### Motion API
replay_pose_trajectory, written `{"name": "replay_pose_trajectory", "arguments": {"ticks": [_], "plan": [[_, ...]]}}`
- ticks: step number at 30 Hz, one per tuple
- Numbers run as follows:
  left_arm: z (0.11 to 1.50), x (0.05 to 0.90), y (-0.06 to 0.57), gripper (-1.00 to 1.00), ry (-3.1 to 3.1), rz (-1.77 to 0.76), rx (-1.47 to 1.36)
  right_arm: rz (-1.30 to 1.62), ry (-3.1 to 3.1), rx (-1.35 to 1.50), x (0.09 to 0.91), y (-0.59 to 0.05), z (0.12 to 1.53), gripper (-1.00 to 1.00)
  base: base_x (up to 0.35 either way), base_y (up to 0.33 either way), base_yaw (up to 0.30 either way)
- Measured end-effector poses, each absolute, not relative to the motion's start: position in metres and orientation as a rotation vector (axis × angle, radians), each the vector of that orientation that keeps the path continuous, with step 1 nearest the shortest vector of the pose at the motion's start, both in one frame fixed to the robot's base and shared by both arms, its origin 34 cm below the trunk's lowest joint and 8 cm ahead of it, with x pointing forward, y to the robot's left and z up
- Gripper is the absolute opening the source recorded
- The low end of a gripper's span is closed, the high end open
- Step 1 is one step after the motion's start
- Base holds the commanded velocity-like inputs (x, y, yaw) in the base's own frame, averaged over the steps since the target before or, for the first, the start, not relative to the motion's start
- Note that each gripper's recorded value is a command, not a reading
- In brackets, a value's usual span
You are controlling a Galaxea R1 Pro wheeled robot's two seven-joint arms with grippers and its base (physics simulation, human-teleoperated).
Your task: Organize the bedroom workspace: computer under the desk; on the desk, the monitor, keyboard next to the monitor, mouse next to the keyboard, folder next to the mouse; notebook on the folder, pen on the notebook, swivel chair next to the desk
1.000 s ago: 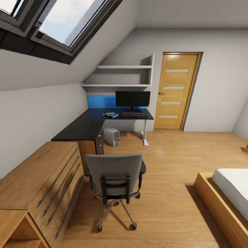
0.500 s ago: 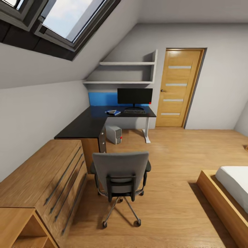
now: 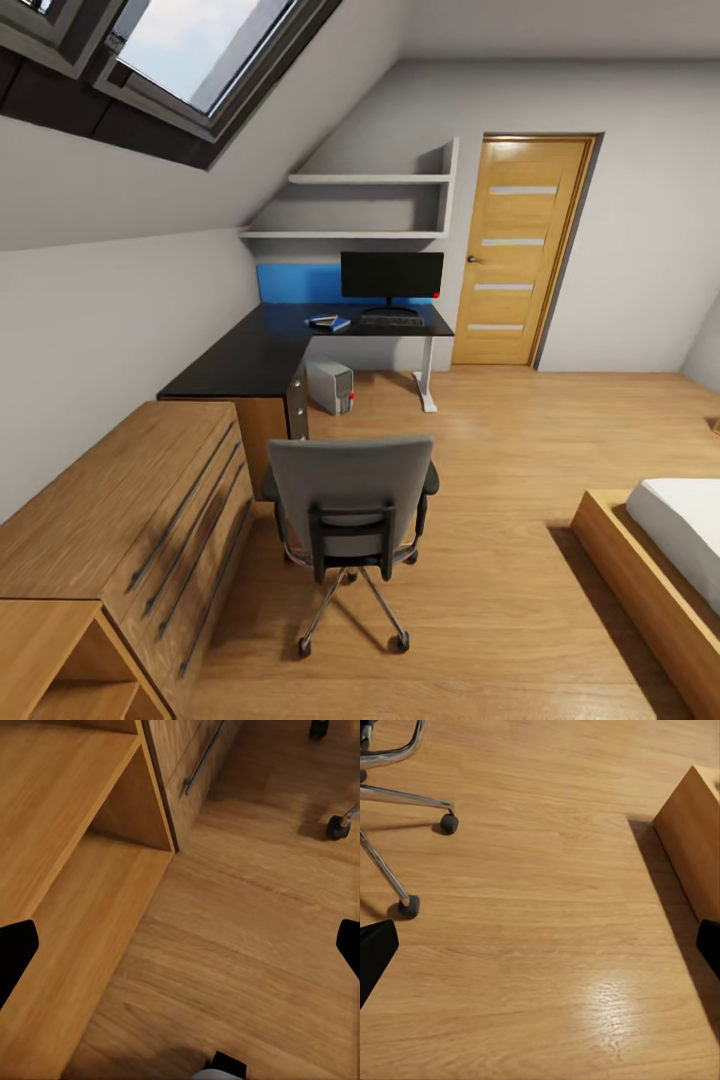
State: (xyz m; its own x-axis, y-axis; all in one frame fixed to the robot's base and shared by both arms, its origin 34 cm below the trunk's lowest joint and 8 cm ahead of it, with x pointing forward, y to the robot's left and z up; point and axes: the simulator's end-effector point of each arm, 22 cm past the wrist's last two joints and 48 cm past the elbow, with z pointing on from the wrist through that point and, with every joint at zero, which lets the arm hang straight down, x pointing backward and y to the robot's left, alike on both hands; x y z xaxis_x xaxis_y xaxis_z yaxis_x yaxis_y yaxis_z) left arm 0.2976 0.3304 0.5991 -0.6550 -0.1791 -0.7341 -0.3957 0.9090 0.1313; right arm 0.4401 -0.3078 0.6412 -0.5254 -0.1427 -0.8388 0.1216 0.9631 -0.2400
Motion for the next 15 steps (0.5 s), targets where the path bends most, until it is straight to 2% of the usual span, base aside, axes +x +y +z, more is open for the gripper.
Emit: {"name": "replay_pose_trajectory", "arguments": {"ticks": [15], "plan": [[0.572, 0.301, 0.323, 1.0, 2.335, 0.345, -0.416, -0.329, 2.098, -0.021, 0.442, -0.307, 0.62, 1.0, 0.0, 0.0, 0.0]]}}
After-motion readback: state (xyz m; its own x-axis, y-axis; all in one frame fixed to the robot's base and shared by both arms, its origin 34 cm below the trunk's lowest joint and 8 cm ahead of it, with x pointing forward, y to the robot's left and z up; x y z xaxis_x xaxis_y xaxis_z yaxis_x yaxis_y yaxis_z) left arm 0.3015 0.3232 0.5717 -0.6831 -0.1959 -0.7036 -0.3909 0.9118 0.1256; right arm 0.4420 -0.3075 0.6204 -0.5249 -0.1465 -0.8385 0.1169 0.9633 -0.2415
